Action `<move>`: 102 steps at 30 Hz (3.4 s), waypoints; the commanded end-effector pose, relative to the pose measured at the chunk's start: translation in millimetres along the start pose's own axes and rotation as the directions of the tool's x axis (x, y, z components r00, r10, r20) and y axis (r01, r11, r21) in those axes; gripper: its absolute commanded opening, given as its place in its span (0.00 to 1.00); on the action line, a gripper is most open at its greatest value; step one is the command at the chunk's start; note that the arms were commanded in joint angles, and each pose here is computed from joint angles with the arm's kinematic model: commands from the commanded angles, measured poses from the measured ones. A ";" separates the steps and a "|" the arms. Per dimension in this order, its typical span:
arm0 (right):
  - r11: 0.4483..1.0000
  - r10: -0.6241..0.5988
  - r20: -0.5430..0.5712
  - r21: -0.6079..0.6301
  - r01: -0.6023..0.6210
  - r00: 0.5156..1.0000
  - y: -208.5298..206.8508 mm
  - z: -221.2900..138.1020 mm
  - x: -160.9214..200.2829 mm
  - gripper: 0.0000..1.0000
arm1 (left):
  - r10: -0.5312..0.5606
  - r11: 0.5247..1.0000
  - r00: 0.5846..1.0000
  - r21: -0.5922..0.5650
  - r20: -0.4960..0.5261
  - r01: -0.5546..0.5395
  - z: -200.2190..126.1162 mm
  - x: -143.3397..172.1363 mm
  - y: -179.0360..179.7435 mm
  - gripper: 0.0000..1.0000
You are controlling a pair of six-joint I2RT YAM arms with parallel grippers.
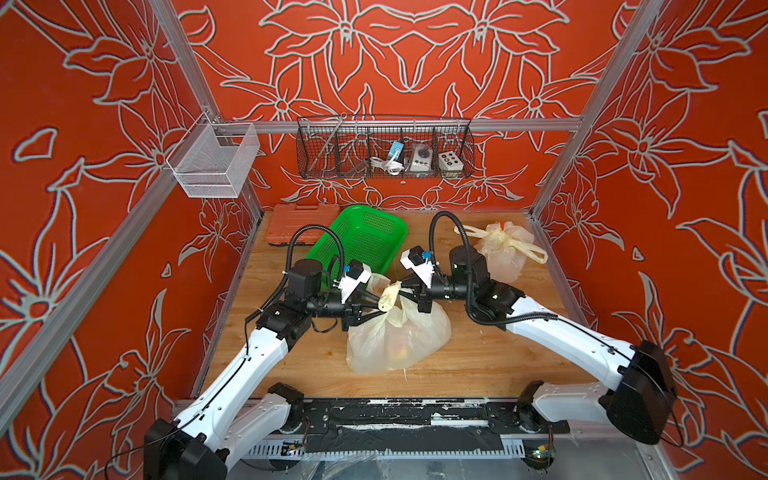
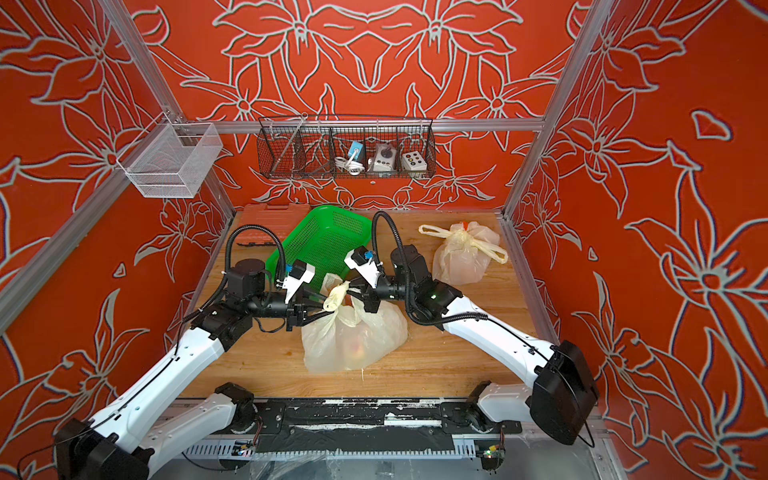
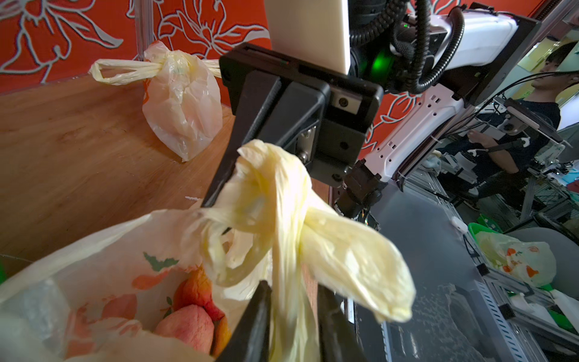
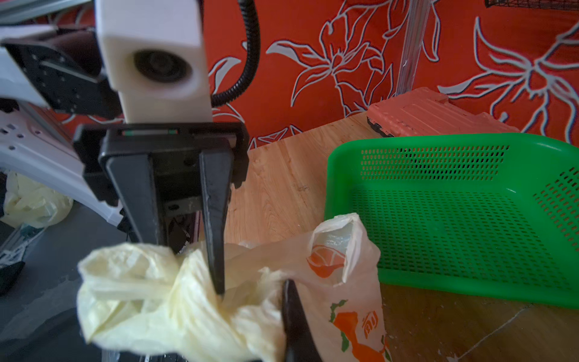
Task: Place the peach into a plastic bag & tie a knot
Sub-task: Cross the plastic bag at the center of the board, then tie the plastic bag at the center of the board.
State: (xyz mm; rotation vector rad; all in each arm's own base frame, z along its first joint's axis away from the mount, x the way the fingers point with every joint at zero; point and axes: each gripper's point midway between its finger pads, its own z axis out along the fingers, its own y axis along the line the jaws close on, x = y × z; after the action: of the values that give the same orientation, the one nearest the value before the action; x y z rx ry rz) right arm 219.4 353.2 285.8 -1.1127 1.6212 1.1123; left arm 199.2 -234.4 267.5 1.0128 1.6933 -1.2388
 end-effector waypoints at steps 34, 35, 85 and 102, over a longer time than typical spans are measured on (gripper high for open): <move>0.965 0.234 0.224 -0.170 -0.199 0.946 15.2 7.2 -34.0 0.00 | -0.226 0.950 0.945 -0.161 0.235 0.267 -29.7 -60.9 12.8 0.25; 0.966 0.237 0.227 -0.162 -0.203 0.945 12.7 6.8 -34.6 0.00 | -0.208 0.957 0.950 -0.150 0.234 0.247 -31.2 -62.4 7.0 0.33; 0.946 0.293 0.183 -0.197 -0.257 0.938 8.3 -1.3 -30.9 0.14 | -0.182 0.966 0.976 -0.166 0.118 0.200 -23.8 -43.4 20.8 0.00; 0.794 0.587 -0.087 0.257 -0.551 0.805 22.7 -66.8 9.4 0.46 | -0.187 0.958 0.978 -0.205 0.088 0.202 -24.5 -39.3 32.5 0.00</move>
State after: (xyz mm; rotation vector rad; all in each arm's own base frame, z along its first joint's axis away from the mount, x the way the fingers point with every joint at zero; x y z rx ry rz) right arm 209.2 303.7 314.6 -0.6344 2.0266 1.2335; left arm 237.5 -210.5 286.3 0.6513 1.8999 -1.1924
